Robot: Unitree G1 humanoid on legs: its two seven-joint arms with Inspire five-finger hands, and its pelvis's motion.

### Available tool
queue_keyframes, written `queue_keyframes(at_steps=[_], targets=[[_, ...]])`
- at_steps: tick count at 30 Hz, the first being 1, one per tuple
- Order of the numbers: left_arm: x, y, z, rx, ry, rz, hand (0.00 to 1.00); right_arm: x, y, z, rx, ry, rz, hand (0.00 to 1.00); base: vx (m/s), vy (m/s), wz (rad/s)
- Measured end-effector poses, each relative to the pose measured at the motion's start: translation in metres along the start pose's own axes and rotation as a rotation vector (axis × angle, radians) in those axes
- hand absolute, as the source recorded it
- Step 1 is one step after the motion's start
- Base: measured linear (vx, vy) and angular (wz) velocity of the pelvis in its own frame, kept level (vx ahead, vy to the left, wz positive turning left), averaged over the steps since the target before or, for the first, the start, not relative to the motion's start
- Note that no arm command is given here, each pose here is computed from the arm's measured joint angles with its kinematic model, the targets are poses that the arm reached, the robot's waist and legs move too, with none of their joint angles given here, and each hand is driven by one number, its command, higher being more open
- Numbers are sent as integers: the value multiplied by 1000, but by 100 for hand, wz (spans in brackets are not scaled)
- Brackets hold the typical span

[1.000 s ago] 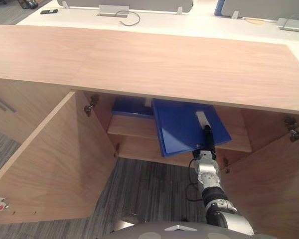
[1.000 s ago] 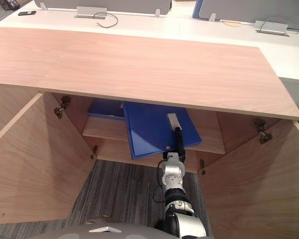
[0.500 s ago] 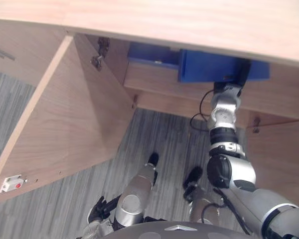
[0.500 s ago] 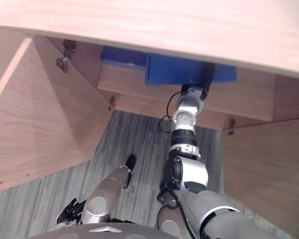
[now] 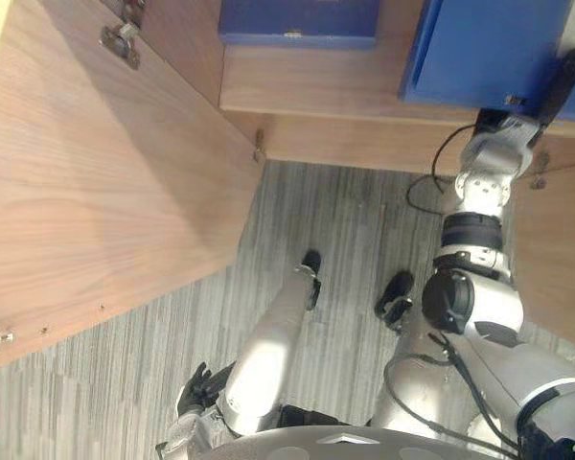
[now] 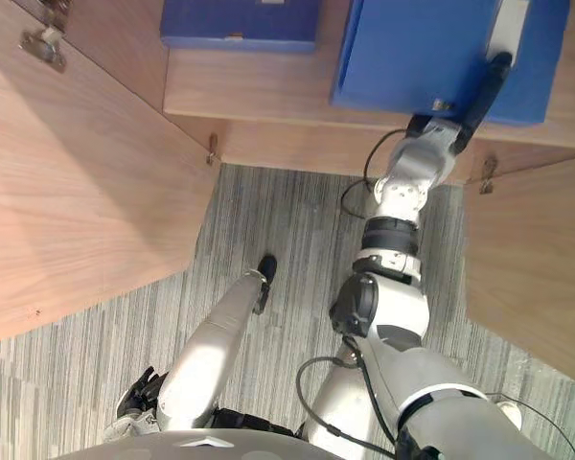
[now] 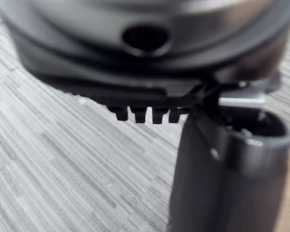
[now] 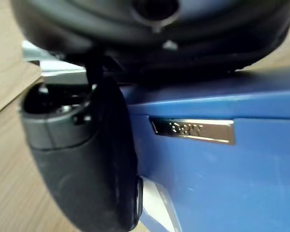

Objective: Walk over to the cabinet, pick up the folder, carry it to the office cabinet, place the folder inside the office cabinet, then close the office cabinet door

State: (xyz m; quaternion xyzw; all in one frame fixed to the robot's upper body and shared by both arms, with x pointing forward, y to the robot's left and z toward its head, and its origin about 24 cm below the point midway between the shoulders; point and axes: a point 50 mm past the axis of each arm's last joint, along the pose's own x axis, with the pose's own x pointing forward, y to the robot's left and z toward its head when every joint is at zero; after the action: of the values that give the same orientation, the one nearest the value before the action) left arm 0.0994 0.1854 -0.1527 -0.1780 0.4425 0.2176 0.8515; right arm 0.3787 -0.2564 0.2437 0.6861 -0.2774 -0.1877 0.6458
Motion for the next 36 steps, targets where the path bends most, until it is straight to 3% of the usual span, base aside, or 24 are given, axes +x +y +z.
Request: queue_keyframes(at_steps=[12,19,24,36], targets=[[-3,-10,2,45,-16,-56,100,22,86,10,-266,21,169,0,-121,-9,-4],[-6,-11,0,49,-12,-77,100,20,138,18,-251,-1,235,0,-21,-9,10],[-7,-10,0,65,-16,-74,100,15,154,19,-100,7,218,0,20,-21,13],[-12,-7,-14,48,35,-62,100,16,154,42,112,-72,128,0,-10,27,7]])
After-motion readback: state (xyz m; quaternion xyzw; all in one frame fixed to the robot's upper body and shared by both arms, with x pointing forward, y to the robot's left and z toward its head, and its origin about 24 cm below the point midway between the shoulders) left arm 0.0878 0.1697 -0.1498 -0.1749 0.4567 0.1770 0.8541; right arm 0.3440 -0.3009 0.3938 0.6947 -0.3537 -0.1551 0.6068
